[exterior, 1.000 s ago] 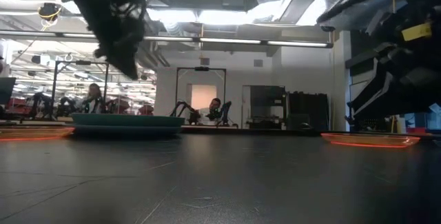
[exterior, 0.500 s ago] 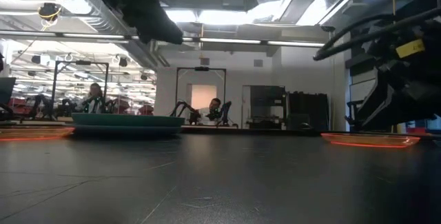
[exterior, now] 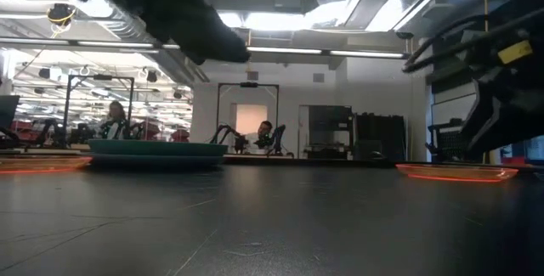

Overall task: Stack plastic plates
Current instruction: Stack the right orange plate on the light pink plate

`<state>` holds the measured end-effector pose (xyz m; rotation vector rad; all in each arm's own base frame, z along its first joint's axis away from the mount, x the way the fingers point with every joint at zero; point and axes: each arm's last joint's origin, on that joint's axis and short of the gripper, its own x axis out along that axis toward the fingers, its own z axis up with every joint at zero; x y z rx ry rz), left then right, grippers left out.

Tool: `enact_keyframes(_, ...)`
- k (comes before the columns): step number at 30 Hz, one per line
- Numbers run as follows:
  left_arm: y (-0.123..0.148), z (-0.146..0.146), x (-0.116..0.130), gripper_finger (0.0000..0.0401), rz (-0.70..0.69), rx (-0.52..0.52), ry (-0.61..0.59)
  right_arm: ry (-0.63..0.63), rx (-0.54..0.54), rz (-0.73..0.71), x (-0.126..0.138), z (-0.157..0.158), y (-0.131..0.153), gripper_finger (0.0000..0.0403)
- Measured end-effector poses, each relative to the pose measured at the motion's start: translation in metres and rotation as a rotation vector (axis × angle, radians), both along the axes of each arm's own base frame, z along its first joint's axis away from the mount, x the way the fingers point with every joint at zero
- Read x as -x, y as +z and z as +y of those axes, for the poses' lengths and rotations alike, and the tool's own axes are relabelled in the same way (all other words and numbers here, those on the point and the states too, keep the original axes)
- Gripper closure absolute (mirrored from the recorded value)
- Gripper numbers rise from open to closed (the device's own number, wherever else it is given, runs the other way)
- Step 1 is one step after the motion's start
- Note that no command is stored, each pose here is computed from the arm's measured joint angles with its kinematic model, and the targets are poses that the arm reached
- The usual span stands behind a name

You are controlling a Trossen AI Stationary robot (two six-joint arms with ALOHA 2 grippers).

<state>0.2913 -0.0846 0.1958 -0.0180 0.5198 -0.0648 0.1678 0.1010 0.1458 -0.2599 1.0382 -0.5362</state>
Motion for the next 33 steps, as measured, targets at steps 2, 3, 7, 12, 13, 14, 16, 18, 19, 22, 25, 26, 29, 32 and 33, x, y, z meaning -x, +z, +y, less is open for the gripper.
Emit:
enact_keyframes(2,-0.011,-0.007,-0.004,0.0302,0.015,-0.006,-0.018,-0.013,-0.024,0.021,0.002,-0.003,-0.002,0.0217)
enact_keyframes(3,-0.016,-0.011,-0.005,0.0302,0.023,-0.008,-0.025,-0.026,-0.041,0.033,0.004,-0.005,-0.004,0.0217)
enact_keyframes(7,-0.035,-0.016,-0.011,0.0302,0.048,-0.032,-0.012,-0.049,-0.097,0.071,0.007,-0.014,-0.016,0.0217)
enact_keyframes(12,-0.044,-0.017,-0.014,0.0302,0.061,-0.038,-0.006,-0.05,-0.132,0.099,0.005,-0.021,-0.022,0.0217)
enact_keyframes(13,-0.044,-0.017,-0.014,0.0302,0.059,-0.037,-0.006,-0.05,-0.133,0.096,0.005,-0.021,-0.022,0.0217)
enact_keyframes(14,-0.044,-0.017,-0.014,0.0302,0.059,-0.039,-0.005,-0.049,-0.129,0.094,0.005,-0.021,-0.022,0.0217)
enact_keyframes(16,-0.044,-0.017,-0.014,0.0302,0.055,-0.038,-0.005,-0.036,-0.113,0.094,0.005,-0.022,-0.022,0.0217)
enact_keyframes(18,-0.044,-0.017,-0.015,0.0302,0.053,-0.037,-0.004,-0.025,-0.1,0.097,0.005,-0.022,-0.022,0.0219)
enact_keyframes(19,-0.044,-0.017,-0.015,0.0302,0.053,-0.037,-0.004,-0.023,-0.091,0.095,0.005,-0.022,-0.022,0.0222)
enact_keyframes(22,-0.044,-0.017,-0.014,0.0302,0.059,-0.018,-0.017,-0.01,-0.071,0.096,0.004,-0.022,-0.022,0.0249)
enact_keyframes(25,-0.044,-0.018,-0.014,0.0302,0.066,0.007,-0.037,0.006,-0.061,0.104,0.004,-0.023,-0.022,0.0293)
enact_keyframes(26,-0.044,-0.018,-0.014,0.0302,0.067,0.009,-0.041,0.009,-0.06,0.105,0.004,-0.022,-0.022,0.031)
enact_keyframes(29,-0.044,-0.019,-0.014,0.0302,0.068,0.011,-0.045,0.013,-0.064,0.098,0.003,-0.022,-0.022,0.036)
enact_keyframes(32,-0.044,-0.018,-0.014,0.0302,0.067,0.011,-0.044,0.038,-0.065,0.091,0.001,-0.021,-0.022,0.0396)
enact_keyframes(33,-0.044,-0.018,-0.014,0.0302,0.067,0.011,-0.044,0.053,-0.063,0.092,0.001,-0.02,-0.022,0.0397)
